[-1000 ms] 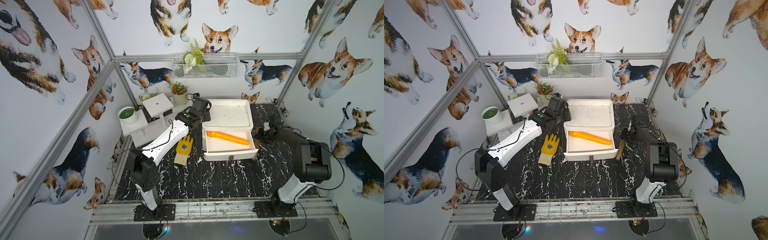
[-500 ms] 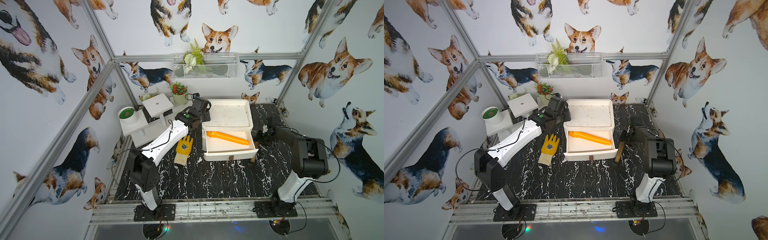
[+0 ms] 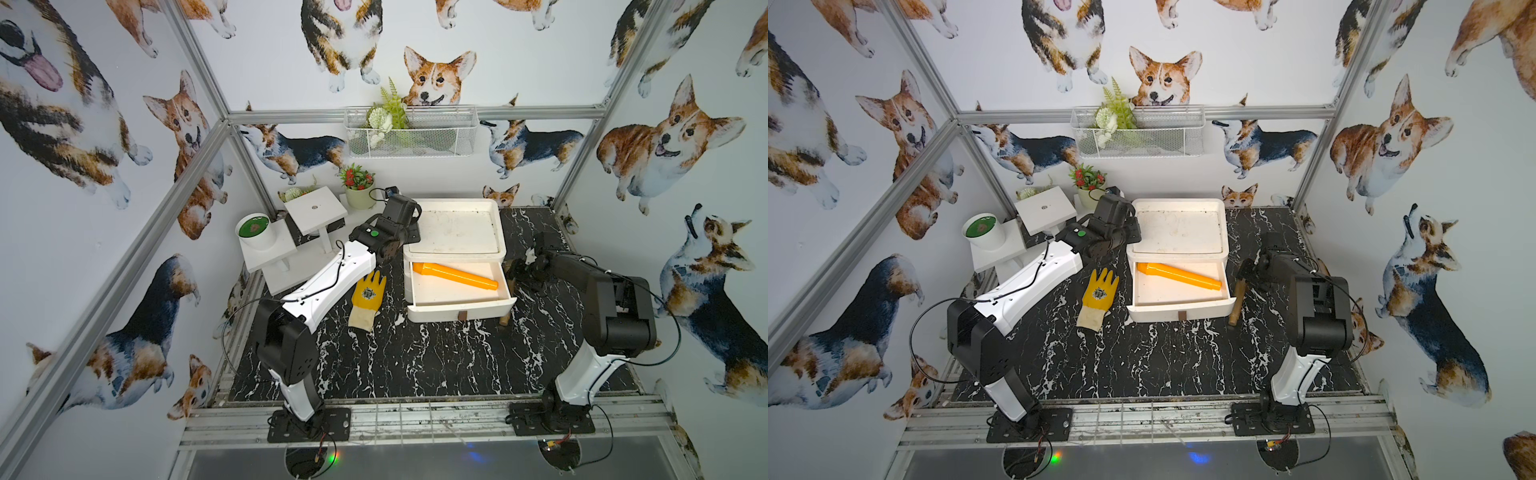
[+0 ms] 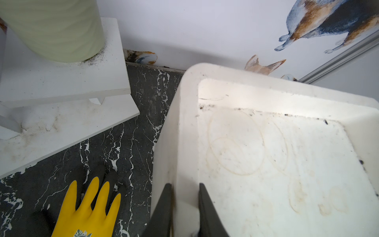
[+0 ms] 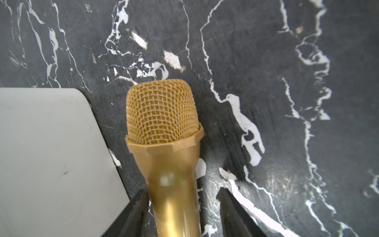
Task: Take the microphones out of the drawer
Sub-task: Place the microphone at the center of the board.
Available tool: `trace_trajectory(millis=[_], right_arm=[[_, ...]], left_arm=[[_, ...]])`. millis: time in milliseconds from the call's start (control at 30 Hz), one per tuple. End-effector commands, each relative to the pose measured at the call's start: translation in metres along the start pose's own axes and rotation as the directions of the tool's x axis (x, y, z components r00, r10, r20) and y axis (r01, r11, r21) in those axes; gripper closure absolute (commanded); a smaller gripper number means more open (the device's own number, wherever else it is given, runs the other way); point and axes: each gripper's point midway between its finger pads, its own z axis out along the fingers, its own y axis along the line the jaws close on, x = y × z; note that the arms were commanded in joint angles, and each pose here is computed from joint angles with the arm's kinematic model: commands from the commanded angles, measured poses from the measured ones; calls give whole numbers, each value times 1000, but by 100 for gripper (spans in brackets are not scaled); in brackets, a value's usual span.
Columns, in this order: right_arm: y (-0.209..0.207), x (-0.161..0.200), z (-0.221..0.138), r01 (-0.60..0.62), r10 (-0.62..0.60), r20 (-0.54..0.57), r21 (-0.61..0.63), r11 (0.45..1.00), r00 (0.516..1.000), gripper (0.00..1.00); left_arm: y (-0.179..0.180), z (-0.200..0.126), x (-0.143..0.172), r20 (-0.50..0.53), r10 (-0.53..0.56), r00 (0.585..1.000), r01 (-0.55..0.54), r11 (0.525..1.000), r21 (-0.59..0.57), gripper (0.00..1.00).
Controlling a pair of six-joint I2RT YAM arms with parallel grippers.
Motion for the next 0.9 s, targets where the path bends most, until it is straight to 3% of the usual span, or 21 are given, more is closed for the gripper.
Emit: trace_trajectory(millis=[0, 233, 467, 600, 867], right_arm=[[4, -1, -5, -1, 1, 0, -11, 1000, 1000, 38], [17, -13, -35, 32, -29, 63, -38, 999, 998, 38], [40, -30, -96, 113, -92, 209, -92, 989, 973, 38], [63, -34, -138, 186, -124, 317, -173, 967, 940, 28], [103, -24, -221, 356, -181, 483, -300, 885, 857, 24]], left_arm=[[11, -1, 28, -120, -42, 992, 39, 999, -26, 99], [12, -2, 26, -119, -42, 992, 40, 999, -24, 98], [14, 0, 27, -122, -37, 992, 34, 999, -28, 99], [14, 0, 27, -124, -36, 992, 33, 999, -28, 100], [14, 3, 27, -127, -32, 991, 28, 999, -29, 100]])
